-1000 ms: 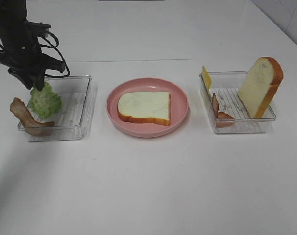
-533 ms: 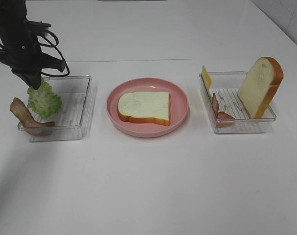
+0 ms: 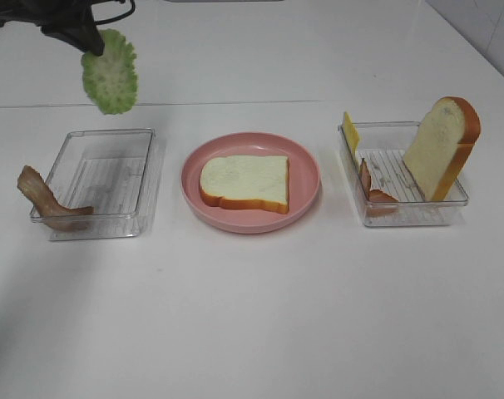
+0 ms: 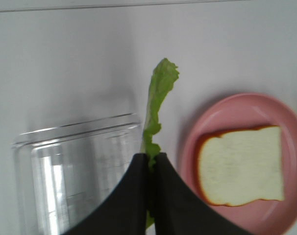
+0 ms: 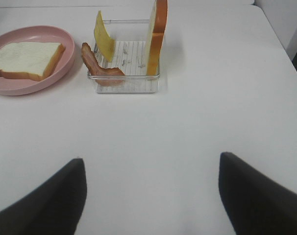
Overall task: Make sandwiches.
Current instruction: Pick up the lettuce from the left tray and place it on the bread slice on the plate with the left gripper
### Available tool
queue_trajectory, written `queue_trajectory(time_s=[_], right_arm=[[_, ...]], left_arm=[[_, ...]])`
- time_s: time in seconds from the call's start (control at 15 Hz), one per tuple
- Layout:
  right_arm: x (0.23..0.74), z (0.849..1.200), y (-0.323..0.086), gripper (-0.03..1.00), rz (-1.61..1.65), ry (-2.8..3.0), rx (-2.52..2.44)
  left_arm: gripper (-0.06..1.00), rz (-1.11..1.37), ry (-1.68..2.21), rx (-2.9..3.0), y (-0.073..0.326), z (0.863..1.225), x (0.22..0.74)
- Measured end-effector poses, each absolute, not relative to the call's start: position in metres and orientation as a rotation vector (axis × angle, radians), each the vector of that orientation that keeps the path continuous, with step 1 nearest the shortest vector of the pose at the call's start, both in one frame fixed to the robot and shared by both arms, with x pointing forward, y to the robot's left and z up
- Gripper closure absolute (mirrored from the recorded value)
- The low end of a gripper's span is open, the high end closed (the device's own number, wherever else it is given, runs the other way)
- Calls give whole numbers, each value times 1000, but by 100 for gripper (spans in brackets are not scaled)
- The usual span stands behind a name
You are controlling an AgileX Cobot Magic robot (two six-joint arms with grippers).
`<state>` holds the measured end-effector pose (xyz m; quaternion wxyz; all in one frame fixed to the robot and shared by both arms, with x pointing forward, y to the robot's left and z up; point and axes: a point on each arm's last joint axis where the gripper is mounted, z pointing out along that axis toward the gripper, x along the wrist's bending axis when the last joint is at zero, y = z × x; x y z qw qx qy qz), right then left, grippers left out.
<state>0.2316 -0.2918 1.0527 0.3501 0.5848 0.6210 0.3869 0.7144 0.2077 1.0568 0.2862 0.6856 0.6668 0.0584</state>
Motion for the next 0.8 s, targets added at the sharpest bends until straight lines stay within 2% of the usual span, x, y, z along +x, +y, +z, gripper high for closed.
queue_trajectory(time_s=[0.2,0.4,0.8], right_arm=[[232,1053,-292,26,1002,1609,1515],[232,1053,-292,26,1002,1609,1515],[232,1053,-292,26,1002,1609,1515]], left_arm=[[93,-73,1632,1693,186,1064,716],[93,-238,1522,1620,166,1056,720],[93,-515,1438,1685,85,979,715]])
